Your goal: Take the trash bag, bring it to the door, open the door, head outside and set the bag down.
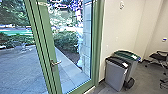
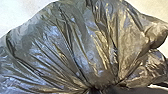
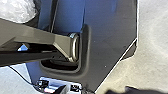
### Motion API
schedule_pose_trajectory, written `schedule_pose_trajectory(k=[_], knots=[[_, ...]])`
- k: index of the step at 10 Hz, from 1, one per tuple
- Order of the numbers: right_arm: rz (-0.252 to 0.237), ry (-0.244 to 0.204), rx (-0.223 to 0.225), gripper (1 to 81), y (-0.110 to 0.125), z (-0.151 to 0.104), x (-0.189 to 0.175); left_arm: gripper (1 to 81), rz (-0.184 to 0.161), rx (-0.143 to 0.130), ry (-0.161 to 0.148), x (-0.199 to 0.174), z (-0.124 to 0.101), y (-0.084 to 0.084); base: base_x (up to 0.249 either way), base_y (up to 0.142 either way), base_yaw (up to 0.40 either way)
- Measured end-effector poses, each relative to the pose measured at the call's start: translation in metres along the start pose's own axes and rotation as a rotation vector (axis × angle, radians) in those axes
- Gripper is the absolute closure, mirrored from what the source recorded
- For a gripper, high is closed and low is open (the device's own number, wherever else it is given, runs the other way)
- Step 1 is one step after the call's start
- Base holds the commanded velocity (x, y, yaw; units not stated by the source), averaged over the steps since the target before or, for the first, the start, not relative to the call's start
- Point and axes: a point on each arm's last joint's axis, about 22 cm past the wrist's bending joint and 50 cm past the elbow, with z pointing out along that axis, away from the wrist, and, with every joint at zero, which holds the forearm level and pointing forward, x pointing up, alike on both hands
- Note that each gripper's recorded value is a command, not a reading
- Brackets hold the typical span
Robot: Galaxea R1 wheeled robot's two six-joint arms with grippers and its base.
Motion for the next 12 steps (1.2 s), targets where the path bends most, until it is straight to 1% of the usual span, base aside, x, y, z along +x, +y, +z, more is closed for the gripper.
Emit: schedule_pose_trajectory(k=[3, 12], knots=[[0.0, 0.0, 0.003, 1.0, -0.0028, 0.0007, 0.0001, 81.1, 0.0, 0.003, 0.0, -0.0003, -0.0007, -0.0026, 0.149, 0.062, 0.0], [-0.001, 0.001, 0.006, 1.0, -0.005, 0.0011, 0.0007, 81.1, 0.0, 0.003, 0.0, -0.0003, -0.0007, -0.0026, 0.148, 0.0, 0.0]])
